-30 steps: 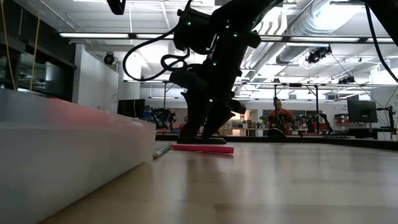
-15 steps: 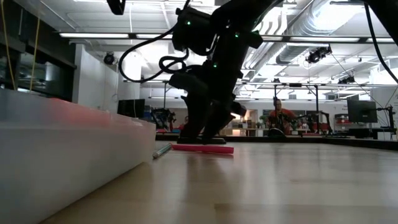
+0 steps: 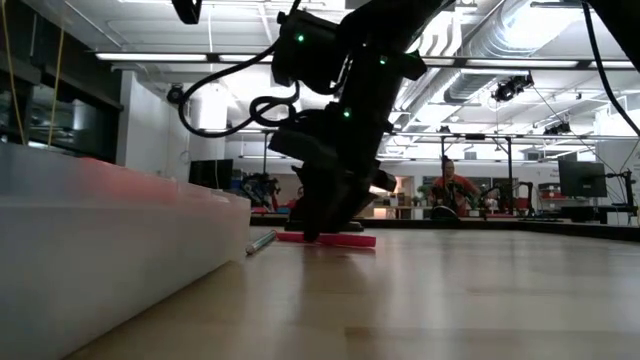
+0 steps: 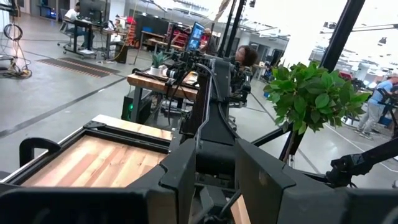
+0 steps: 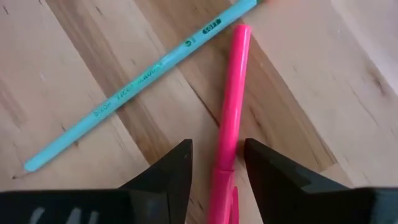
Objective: Pack school essentials
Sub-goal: Put the pink pen into the supply box
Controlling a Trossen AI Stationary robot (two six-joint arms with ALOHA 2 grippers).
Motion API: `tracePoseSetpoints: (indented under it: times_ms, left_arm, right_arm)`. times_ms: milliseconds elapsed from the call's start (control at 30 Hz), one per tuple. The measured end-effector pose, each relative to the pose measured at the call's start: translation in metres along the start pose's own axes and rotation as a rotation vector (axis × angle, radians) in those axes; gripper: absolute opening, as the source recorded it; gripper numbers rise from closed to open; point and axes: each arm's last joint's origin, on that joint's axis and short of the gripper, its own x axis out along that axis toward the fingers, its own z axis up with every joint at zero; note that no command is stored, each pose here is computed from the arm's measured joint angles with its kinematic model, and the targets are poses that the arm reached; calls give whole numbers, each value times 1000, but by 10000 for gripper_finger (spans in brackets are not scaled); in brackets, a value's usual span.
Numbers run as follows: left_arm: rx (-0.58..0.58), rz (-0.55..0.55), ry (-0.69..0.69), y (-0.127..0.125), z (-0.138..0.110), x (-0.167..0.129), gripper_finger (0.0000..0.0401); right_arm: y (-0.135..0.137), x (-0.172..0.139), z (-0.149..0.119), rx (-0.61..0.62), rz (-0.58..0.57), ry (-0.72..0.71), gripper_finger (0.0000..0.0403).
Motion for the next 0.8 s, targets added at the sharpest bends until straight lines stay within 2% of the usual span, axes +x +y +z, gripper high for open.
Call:
tracePoseSetpoints:
  times_ms: [100, 267, 400, 600, 700, 800]
  left_arm:
    - [0, -1, -2, 0, 0, 0, 104]
    - [0, -1, -3, 0, 0, 0, 104]
    - [0, -1, -3, 0, 0, 0, 104]
    - [0, -1, -3, 0, 0, 0, 104]
    - [0, 0, -2, 0, 0, 0, 104]
    - [0, 0, -2, 0, 0, 0, 104]
  right_arm:
    - [0, 2, 0, 34, -20, -8, 140]
    - [-1, 2, -1, 15, -19, 7, 119]
    - [-4, 2, -2, -3, -39, 26, 77]
    - [-6, -1, -5, -120, -38, 80, 11]
    - [-11, -8, -7, -172, -48, 114, 14]
    - [-22, -18, -13, -233, -103, 220, 25]
